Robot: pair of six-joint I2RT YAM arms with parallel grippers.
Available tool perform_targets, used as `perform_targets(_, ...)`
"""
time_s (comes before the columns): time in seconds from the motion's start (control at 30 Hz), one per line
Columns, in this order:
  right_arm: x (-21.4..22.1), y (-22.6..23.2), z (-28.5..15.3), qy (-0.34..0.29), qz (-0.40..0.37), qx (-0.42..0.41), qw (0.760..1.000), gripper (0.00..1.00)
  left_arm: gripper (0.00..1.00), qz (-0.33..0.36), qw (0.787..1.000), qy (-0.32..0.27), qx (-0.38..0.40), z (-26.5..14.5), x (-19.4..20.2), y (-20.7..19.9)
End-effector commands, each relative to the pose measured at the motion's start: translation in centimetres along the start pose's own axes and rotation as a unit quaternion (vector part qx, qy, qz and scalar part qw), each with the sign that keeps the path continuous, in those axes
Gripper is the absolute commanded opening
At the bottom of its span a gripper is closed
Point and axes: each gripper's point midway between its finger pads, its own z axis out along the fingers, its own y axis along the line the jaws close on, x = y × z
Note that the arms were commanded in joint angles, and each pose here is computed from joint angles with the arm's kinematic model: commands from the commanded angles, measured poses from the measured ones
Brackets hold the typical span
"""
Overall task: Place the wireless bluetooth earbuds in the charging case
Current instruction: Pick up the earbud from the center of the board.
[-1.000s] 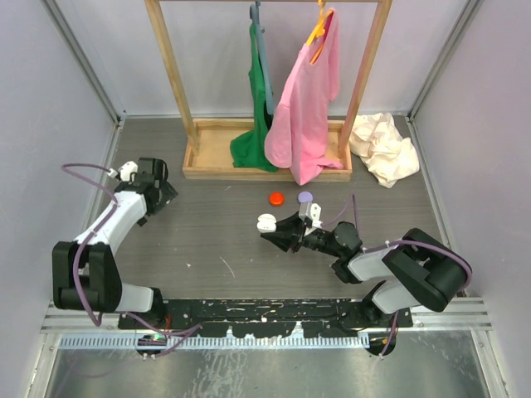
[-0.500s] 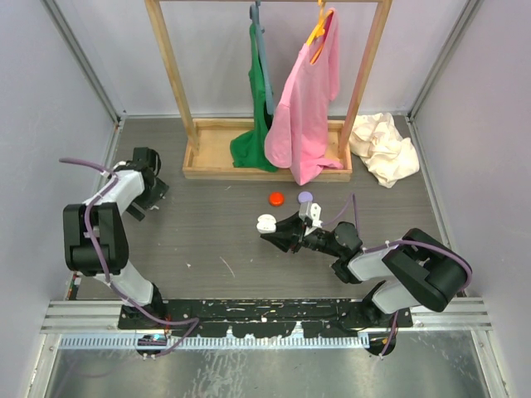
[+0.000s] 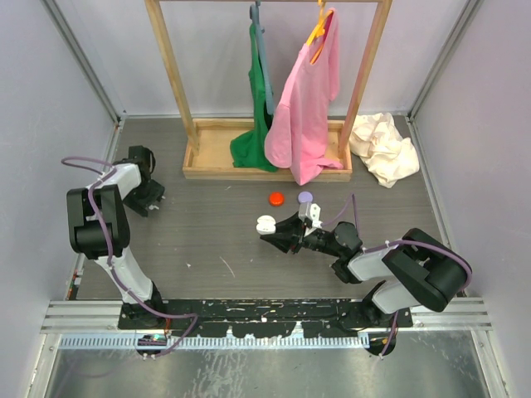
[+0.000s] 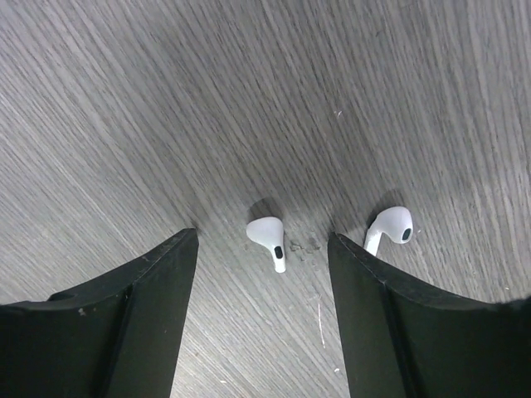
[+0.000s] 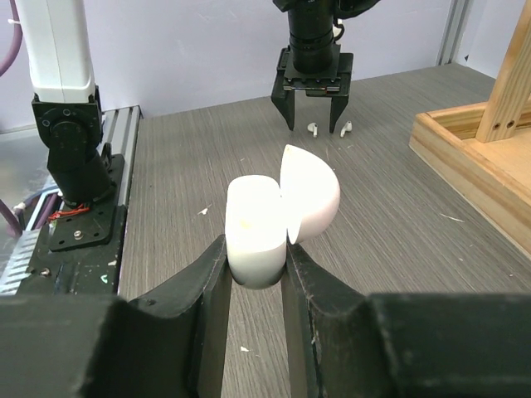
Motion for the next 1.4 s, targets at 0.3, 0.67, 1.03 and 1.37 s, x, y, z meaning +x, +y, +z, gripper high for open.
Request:
perform_targets(0.3, -2.3, 0.4, 0.9, -0.037, -0.029, -0.020, 0.999, 0.06, 0.54, -0.022, 0.999, 0.014, 0.024, 0.3, -1.1, -1.5)
perform_targets(0.67, -2.4, 0.4, 0.8, -0.038, -0.032, -0.020, 0.999, 0.06, 0.41, -0.015, 0.999, 0.026, 0.010, 1.0, -0.9, -1.0)
perform_targets(1.03, -2.5, 0.4, 0.8, -0.039, -0.035, -0.019, 0.998, 0.06, 0.24, 0.005, 0.999, 0.032, 0.001, 0.8, -0.9, -0.7)
perform_targets(1.37, -2.3, 0.3, 0.8, -0.037, -0.036, -0.019, 0.998, 0.06, 0.17, 0.011, 0.999, 0.048, 0.021, -0.9, 0.4, 0.3)
